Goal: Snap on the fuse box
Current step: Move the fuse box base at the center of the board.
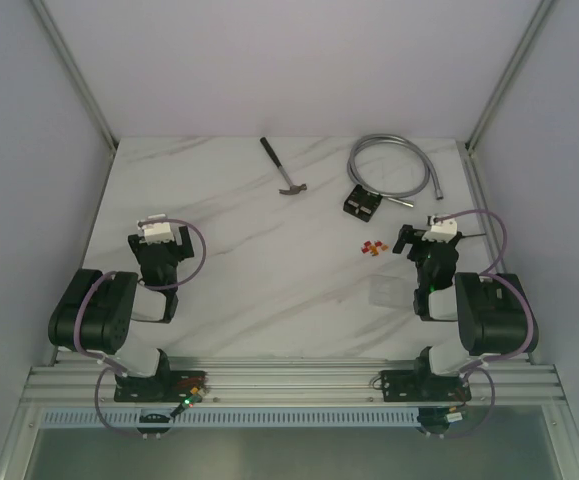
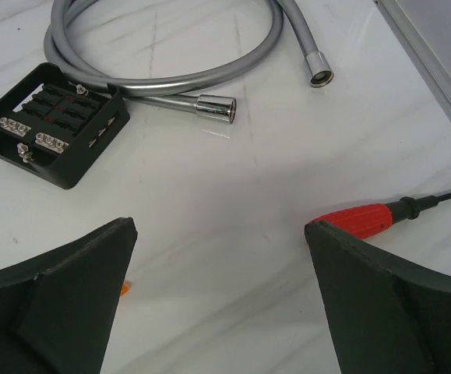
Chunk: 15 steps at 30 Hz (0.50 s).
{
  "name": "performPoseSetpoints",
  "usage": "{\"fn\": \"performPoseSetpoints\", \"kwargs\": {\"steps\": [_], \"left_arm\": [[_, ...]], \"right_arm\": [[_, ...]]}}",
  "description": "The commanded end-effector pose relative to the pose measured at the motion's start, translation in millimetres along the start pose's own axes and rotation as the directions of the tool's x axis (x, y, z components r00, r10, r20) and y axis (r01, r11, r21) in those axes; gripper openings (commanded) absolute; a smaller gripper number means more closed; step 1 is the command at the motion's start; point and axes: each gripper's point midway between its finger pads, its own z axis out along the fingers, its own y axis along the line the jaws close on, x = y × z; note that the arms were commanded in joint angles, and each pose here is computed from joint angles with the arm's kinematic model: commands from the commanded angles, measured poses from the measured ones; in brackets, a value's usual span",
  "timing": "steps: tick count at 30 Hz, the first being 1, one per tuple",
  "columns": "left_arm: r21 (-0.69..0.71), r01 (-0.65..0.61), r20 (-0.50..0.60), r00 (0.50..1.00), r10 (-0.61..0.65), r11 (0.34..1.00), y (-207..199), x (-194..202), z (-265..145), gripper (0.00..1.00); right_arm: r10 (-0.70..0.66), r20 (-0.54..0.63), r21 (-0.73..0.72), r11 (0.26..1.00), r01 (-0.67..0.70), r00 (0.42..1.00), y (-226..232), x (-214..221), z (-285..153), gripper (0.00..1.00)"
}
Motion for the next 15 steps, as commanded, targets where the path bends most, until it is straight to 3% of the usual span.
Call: {"fn": "performPoseSetpoints", "kwargs": {"steps": [1, 10, 15], "left_arm": [[0.020, 0.010, 0.059, 0.998, -0.011, 1.000, -4.7, -17.5, 4.0, 1.00], [0.020, 0.011, 0.061, 0.998, -0.012, 1.000, -4.7, -17.7, 3.5, 1.00], [0.024, 0.003, 0.048, 0.999, -0.004, 1.000, -6.2, -21.4, 5.4, 1.00]], "right_arm": [[-0.015, 0.048, 0.018, 1.000, 0.014, 0.999, -2.7, -14.7, 4.3, 1.00], [-0.014, 0.052, 0.017, 1.000, 0.014, 0.999, -2.4, -15.4, 3.7, 1.00], [-0.040, -0.028, -0.018, 0.999, 0.040, 0.999, 6.2, -21.4, 11.9, 1.00]]}}
